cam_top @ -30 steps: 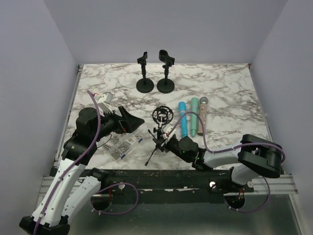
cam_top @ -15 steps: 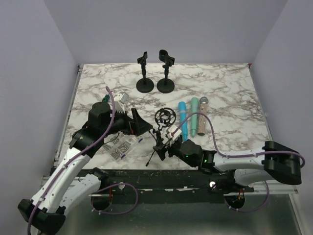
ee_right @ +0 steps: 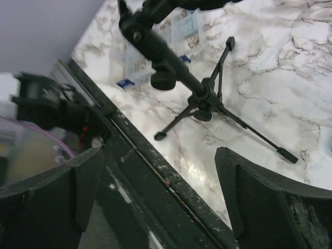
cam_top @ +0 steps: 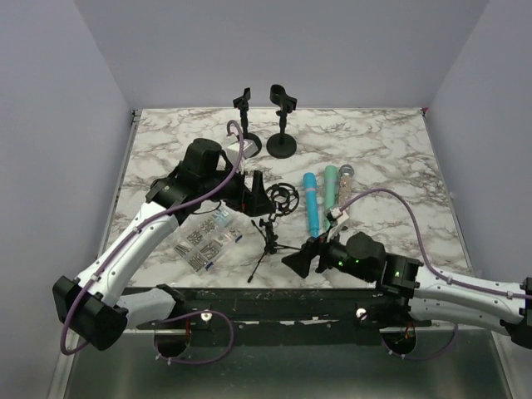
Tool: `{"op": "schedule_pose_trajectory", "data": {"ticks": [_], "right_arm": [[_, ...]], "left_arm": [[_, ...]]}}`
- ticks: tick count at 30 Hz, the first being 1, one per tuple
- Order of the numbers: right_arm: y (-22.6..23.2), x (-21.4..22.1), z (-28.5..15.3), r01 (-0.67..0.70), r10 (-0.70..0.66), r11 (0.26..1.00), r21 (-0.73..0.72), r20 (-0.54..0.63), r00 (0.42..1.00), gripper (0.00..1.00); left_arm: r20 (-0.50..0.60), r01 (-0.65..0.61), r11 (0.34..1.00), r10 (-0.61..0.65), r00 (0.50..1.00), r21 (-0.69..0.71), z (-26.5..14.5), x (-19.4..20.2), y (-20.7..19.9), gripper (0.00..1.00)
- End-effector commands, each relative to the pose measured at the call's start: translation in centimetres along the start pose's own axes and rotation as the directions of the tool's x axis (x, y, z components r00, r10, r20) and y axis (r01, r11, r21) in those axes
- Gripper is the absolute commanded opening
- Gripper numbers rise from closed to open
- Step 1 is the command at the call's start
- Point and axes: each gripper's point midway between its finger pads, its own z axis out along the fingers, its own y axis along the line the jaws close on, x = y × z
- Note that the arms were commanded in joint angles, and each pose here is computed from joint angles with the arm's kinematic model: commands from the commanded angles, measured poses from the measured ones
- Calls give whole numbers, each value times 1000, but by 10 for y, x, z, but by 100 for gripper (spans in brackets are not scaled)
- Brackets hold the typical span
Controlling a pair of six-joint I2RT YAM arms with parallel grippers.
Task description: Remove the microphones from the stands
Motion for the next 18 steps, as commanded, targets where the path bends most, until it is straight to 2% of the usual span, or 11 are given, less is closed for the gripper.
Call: {"op": "schedule_pose_trajectory", "data": {"ticks": [1,5,10,18], "right_arm": [[15,-4,-15,-287,276,946,-149,-94,957,97],[26,-28,-13,-440,406,853,-280,-173,897,96],[42,-46,2,-515,459,774,-368,-234,857,94],[21,-48,35,-629,583,709,-318,-237,777,79]], "left_arm": [[-82,-90,992,97,992,85,2,4,-10,88],[-113,-104,990,114,987,94,11,9,-4,89],[-96,-114,987,125,988,113,17,11,-2,87],[-104,-100,986,114,988,130,24,31,5,77]]}}
